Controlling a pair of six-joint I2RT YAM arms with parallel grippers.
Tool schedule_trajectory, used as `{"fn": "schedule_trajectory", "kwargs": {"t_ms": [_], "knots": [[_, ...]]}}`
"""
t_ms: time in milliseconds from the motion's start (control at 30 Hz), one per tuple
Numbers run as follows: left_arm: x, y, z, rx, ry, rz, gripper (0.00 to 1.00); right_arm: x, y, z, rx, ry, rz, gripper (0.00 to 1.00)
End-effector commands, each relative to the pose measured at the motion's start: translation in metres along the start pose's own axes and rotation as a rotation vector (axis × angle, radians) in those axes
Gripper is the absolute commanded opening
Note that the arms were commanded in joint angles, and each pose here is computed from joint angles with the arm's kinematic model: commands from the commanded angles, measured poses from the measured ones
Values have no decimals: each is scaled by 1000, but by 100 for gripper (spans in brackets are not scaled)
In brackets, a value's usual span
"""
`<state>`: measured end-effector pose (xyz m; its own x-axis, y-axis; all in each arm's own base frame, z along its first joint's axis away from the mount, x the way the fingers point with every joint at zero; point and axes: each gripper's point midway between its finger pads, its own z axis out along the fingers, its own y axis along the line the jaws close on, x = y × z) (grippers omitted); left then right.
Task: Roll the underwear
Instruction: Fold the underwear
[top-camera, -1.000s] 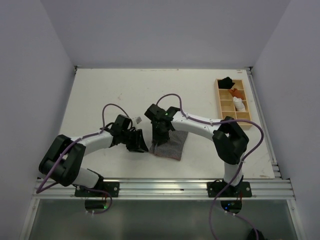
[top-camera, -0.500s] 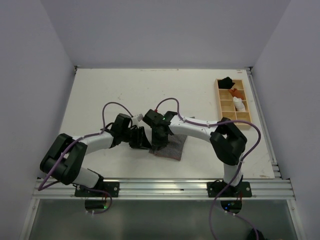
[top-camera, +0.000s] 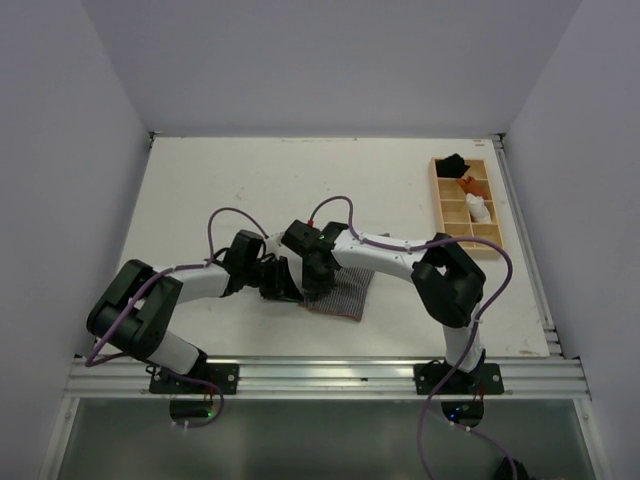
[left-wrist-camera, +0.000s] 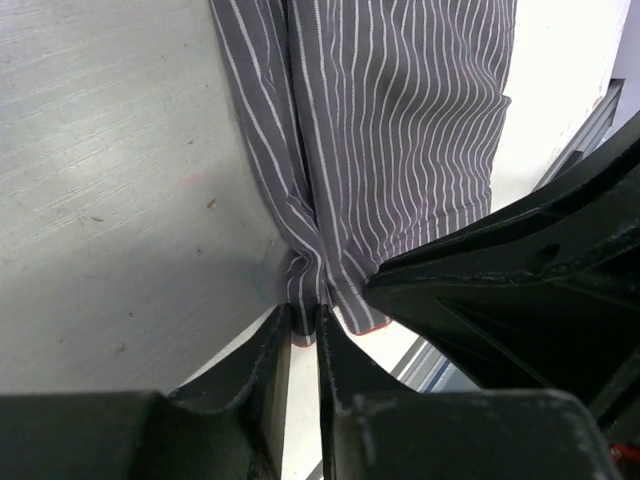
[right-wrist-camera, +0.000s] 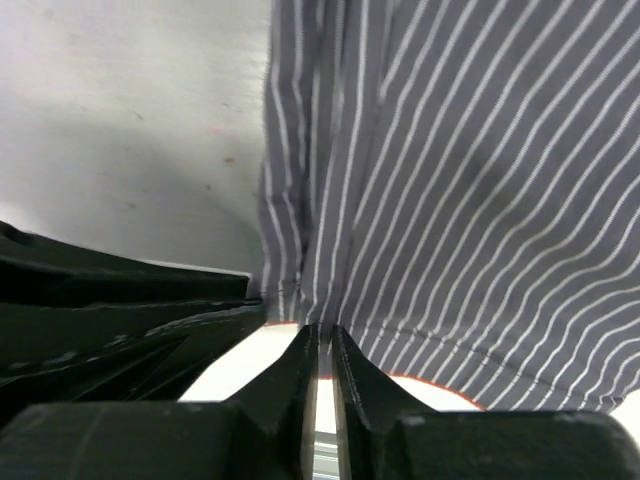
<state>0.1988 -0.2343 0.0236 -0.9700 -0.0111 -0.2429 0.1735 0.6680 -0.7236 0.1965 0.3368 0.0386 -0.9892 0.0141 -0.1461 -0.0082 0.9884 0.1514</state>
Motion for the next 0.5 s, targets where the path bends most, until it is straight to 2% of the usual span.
{"fn": "schedule_trajectory", "kwargs": {"t_ms": [0, 100, 133, 267, 433, 467], "knots": [[-7, -9, 1, 65, -20, 25, 13, -10, 12, -4, -13, -27, 10, 14], [-9, -11, 1, 73, -27, 34, 2, -9, 15, -4, -23, -26, 16, 10], [-8, -11, 1, 75, -24, 34, 0, -9, 15, -4, -24, -25, 16, 6], [-6, -11, 1, 80, -20, 34, 0, -11, 14, -6, -18, -36, 18, 0], [-3, -9, 2, 79, -14, 31, 0, -12, 13, -10, -10, -40, 27, 0], [-2, -9, 2, 77, -11, 31, 0, -11, 10, -12, 0, -39, 34, 4]]}}
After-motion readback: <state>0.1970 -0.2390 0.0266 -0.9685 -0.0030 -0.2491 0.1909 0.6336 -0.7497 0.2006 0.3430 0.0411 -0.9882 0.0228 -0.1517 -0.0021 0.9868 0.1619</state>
